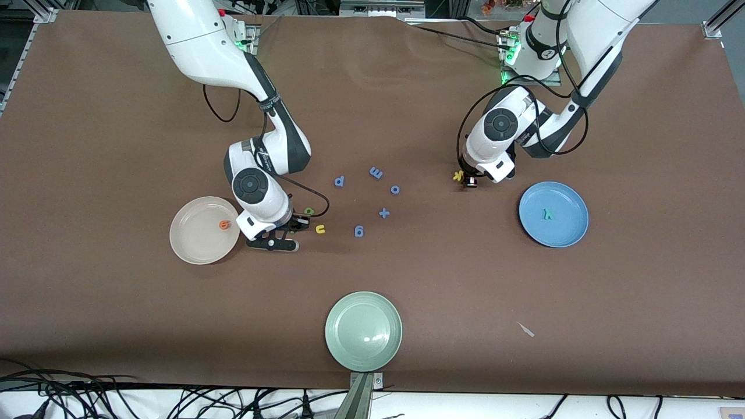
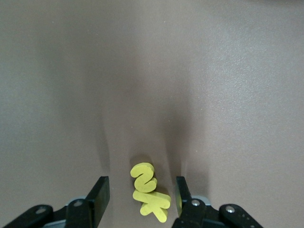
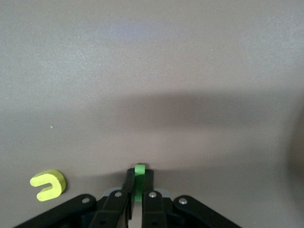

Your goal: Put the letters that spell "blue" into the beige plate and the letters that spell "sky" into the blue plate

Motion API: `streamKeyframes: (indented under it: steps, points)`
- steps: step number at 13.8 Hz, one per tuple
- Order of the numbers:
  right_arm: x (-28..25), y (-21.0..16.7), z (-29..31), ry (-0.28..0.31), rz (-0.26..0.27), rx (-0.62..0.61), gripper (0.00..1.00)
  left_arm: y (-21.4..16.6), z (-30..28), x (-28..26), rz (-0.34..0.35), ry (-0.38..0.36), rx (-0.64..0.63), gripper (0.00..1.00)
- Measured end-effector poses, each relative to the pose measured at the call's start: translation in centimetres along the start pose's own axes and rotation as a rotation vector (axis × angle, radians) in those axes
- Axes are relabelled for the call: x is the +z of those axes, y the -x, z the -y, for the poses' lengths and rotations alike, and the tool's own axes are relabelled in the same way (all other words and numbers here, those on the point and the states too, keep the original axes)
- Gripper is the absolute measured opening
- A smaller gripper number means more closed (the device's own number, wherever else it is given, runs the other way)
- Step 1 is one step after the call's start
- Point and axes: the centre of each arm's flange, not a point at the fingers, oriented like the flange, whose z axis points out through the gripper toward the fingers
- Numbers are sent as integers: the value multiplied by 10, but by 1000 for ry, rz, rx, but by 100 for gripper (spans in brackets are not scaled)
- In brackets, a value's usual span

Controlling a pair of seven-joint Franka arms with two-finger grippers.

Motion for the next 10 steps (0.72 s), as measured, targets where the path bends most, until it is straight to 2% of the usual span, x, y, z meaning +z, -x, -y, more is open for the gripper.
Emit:
streamKeyframes:
  steps: [3, 7, 10]
  points:
    - [-27, -20, -38, 46, 42, -52, 9, -1, 0, 0, 0, -1, -1, 64]
    - [-78, -56, -139, 92, 97, -213, 9, -1, 0, 1, 0, -2, -4, 63]
    - [-72, -56, -201, 113, 135, -250, 9, -2, 0, 2, 0, -4, -7, 62]
